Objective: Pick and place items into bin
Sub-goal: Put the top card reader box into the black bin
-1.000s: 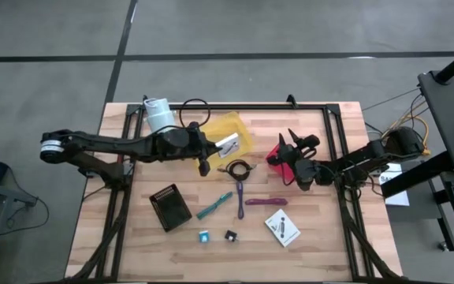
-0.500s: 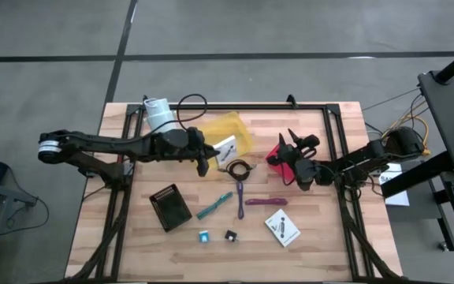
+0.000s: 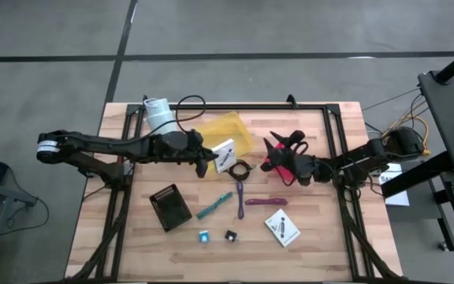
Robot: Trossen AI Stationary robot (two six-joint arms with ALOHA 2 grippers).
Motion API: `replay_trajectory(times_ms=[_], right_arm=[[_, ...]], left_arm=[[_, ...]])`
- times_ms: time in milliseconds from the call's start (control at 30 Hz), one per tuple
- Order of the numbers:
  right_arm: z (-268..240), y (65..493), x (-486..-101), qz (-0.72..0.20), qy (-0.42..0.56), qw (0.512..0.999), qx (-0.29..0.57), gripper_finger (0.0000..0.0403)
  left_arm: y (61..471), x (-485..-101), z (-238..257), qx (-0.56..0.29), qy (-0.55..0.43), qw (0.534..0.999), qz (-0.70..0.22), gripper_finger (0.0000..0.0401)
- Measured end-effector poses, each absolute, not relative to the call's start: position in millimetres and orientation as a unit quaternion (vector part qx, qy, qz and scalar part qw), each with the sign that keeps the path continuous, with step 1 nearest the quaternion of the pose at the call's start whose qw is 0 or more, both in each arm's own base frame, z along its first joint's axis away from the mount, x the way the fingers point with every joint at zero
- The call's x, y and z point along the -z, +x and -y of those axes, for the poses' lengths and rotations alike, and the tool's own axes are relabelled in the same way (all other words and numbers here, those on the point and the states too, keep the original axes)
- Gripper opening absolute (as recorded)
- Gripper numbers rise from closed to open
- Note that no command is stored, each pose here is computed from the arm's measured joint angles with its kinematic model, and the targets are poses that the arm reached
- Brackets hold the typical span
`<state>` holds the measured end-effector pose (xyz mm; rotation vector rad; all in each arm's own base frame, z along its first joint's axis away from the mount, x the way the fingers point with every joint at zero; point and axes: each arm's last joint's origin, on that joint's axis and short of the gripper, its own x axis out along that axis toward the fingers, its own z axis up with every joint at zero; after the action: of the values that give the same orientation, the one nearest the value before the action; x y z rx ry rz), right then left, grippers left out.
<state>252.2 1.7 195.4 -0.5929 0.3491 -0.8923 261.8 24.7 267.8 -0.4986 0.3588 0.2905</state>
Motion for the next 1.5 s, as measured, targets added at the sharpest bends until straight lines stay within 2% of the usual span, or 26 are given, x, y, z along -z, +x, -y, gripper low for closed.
replay_trajectory(times_ms=[367,733,1033,1233,1500], right_arm=[[26,252,-196,-0.189,-0.303,0.824,0.44,0.0144],[36,257,-202,-0.124,-0.288,0.877,0.363,0.0137],[36,258,-202,-0.12,-0.288,0.883,0.352,0.0137],[36,258,-202,-0.12,-0.288,0.882,0.352,0.0132],[36,258,-202,-0.119,-0.286,0.883,0.352,0.0131]], left_arm=[[254,-265,-22,-0.188,-0.358,0.888,-0.221,0.0013],[242,-293,-10,-0.266,-0.423,0.816,-0.291,0.0013],[224,-306,5,-0.32,-0.464,0.744,-0.358,0.0013],[218,-306,15,-0.307,-0.465,0.728,-0.401,0.0013],[218,-307,19,-0.298,-0.492,0.709,-0.408,0.0013]])
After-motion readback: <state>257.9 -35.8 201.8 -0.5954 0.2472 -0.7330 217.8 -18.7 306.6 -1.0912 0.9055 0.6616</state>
